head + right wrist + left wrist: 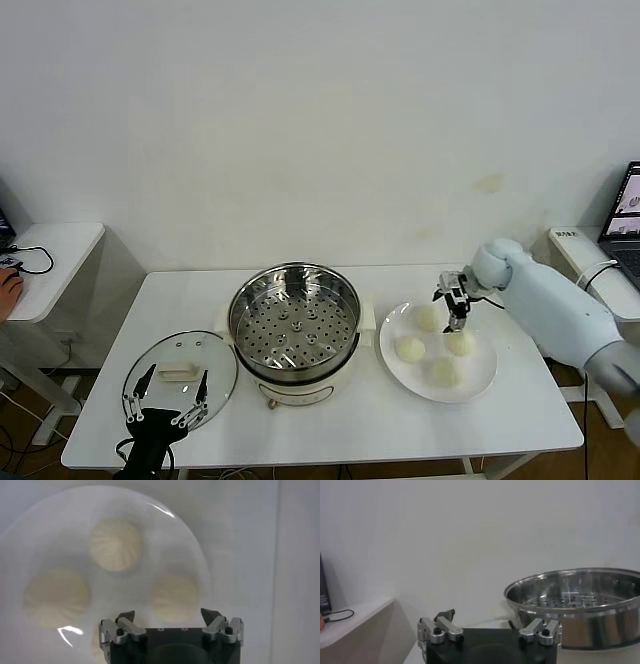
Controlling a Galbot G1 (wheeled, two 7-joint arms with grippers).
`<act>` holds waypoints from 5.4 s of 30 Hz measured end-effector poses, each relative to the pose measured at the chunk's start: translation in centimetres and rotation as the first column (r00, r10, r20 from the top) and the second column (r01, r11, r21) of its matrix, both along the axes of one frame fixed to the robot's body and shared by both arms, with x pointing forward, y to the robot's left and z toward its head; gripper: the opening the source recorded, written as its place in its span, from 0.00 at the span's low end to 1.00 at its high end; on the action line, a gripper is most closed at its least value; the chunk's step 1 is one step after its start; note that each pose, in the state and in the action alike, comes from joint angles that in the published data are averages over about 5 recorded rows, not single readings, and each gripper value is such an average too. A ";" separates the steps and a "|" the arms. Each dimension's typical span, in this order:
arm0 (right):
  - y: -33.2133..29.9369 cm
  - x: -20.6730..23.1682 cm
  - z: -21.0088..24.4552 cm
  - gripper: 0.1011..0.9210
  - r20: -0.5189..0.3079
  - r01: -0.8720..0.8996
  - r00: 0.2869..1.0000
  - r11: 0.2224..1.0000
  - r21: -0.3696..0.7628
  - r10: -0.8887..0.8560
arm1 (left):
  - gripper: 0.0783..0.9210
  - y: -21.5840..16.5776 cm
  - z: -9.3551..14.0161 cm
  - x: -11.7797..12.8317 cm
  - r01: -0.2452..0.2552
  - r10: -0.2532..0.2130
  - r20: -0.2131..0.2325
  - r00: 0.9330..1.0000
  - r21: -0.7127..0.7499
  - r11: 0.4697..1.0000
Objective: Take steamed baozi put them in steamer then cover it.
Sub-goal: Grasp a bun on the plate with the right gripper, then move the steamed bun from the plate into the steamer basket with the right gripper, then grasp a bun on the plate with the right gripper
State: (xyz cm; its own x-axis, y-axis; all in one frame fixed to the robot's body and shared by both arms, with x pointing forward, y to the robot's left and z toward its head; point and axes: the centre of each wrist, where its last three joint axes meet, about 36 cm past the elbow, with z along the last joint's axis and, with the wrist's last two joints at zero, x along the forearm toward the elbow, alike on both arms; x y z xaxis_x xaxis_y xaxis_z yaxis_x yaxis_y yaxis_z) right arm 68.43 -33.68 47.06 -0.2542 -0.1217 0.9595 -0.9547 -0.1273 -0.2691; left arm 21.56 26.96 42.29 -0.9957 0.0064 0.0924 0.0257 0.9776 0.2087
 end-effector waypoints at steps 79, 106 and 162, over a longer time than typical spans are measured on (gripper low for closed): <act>26.0 -0.4 20.9 0.64 0.238 -0.583 0.793 0.812 0.026 0.561 | 0.88 2.6 -0.3 1.6 -0.020 0.020 0.015 1.000 0.031 0.999; 32.1 -0.2 10.4 0.69 0.201 -0.856 0.447 0.482 -0.189 0.872 | 0.88 3.0 0.0 1.7 -0.043 0.043 0.022 0.999 0.025 0.999; 3.7 -10.9 6.0 0.88 -0.004 -0.022 1.000 0.998 0.053 0.022 | 0.88 4.6 -0.1 3.3 -0.035 0.035 0.012 0.999 0.019 0.999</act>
State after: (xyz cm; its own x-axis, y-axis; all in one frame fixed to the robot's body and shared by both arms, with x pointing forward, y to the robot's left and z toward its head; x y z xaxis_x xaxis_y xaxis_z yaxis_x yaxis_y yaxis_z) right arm 57.53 -30.01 53.09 -0.2467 -0.1781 0.9526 -0.9529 -0.1341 -0.2719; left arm 24.83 31.54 42.16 -0.9963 -0.0298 0.0806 -0.0107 0.9736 0.2279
